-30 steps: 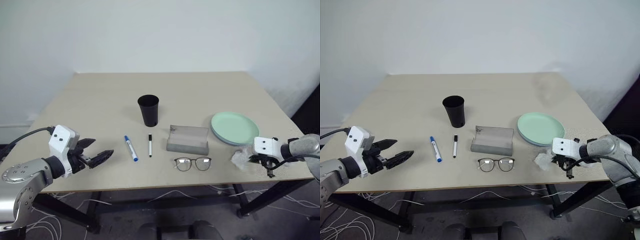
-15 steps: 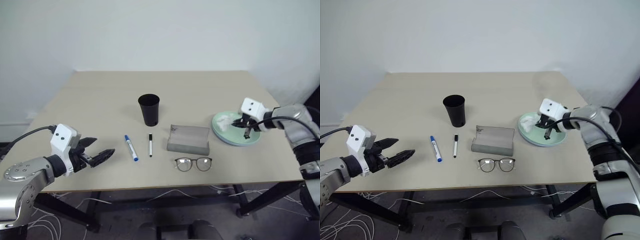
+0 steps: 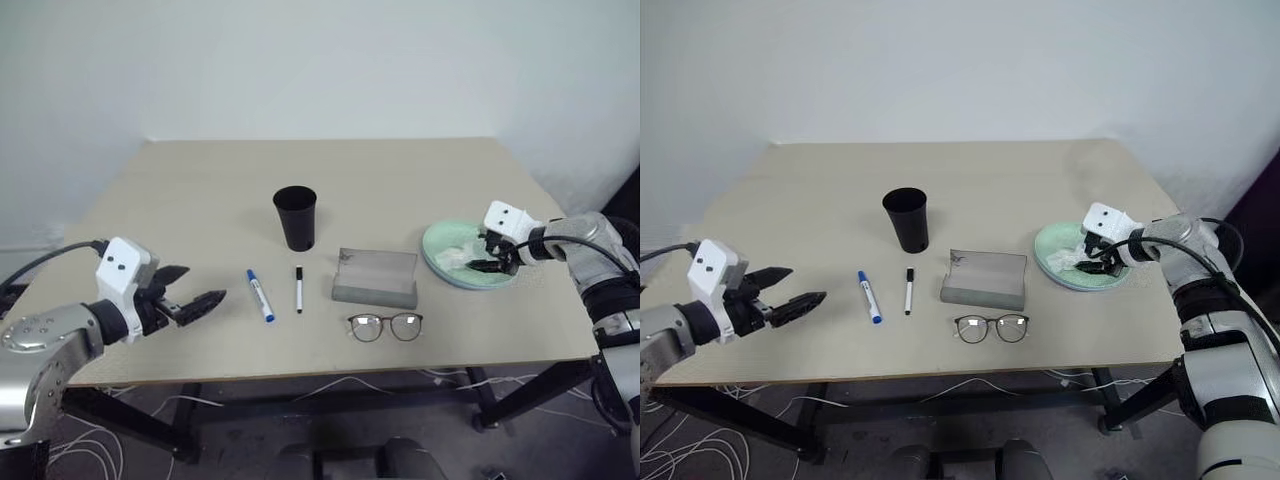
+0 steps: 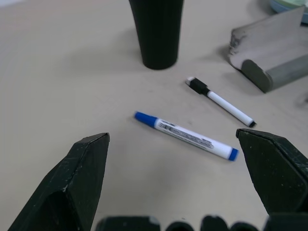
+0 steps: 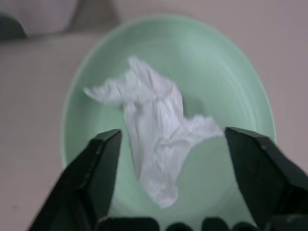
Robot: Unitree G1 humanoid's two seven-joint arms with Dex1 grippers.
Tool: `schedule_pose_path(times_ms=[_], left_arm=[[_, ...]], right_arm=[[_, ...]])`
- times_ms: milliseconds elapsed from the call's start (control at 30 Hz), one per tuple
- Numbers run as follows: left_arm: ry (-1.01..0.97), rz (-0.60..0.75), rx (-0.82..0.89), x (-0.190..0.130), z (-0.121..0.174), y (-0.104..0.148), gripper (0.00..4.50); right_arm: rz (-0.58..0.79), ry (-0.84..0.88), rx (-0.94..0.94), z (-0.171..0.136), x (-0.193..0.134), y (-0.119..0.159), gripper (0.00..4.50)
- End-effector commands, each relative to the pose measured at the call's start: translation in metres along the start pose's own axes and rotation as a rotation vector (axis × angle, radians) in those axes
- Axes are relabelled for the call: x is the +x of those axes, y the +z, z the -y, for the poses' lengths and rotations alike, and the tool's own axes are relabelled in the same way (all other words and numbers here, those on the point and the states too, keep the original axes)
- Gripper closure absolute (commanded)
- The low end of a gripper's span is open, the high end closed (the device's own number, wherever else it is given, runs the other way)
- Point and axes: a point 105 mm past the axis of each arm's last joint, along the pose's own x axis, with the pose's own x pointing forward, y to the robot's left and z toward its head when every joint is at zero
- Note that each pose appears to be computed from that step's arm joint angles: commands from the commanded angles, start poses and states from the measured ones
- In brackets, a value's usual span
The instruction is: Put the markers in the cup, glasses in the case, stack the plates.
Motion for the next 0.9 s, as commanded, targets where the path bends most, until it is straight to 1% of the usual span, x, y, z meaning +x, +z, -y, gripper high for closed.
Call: schedule_pose_path(times_ms=[33, 133, 267, 367, 433, 500, 600, 733, 833, 900], left_arm=[[-0.011, 0.015, 0.054, 0.002, -0.003, 0.014, 0.0], [-0.07, 0.009, 0.081, 0.011, 0.003, 0.021, 0.0], [-0.203, 0.011, 0.144, 0.039, 0.024, 0.036, 0.0], [-0.332, 0.029, 0.202, 0.066, 0.05, 0.049, 0.0], [-0.426, 0.038, 0.246, 0.087, 0.072, 0.057, 0.0], [-0.482, 0.033, 0.28, 0.102, 0.086, 0.06, 0.0], [-0.589, -0.026, 0.354, 0.125, 0.117, 0.055, 0.0], [-0.682, -0.071, 0.414, 0.135, 0.144, 0.047, 0.0], [-0.751, -0.129, 0.454, 0.144, 0.17, 0.037, 0.0], [-0.774, -0.153, 0.46, 0.15, 0.182, 0.036, 0.0]], right_arm=[[0.176, 0.133, -0.006, -0.012, -0.039, 0.035, 0.83], [0.211, 0.278, -0.006, -0.042, -0.053, 0.039, 0.83], [0.216, 0.386, 0.018, -0.071, -0.065, 0.037, 0.83], [0.189, 0.387, 0.03, -0.078, -0.069, 0.028, 0.83], [0.17, 0.361, 0.038, -0.077, -0.069, 0.023, 0.83], [0.167, 0.342, 0.045, -0.076, -0.068, 0.022, 0.83], [0.158, 0.326, 0.054, -0.078, -0.067, 0.019, 0.83], [0.152, 0.313, 0.064, -0.081, -0.065, 0.016, 0.83], [0.148, 0.299, 0.075, -0.083, -0.063, 0.014, 0.83], [0.148, 0.293, 0.08, -0.084, -0.062, 0.014, 0.83]])
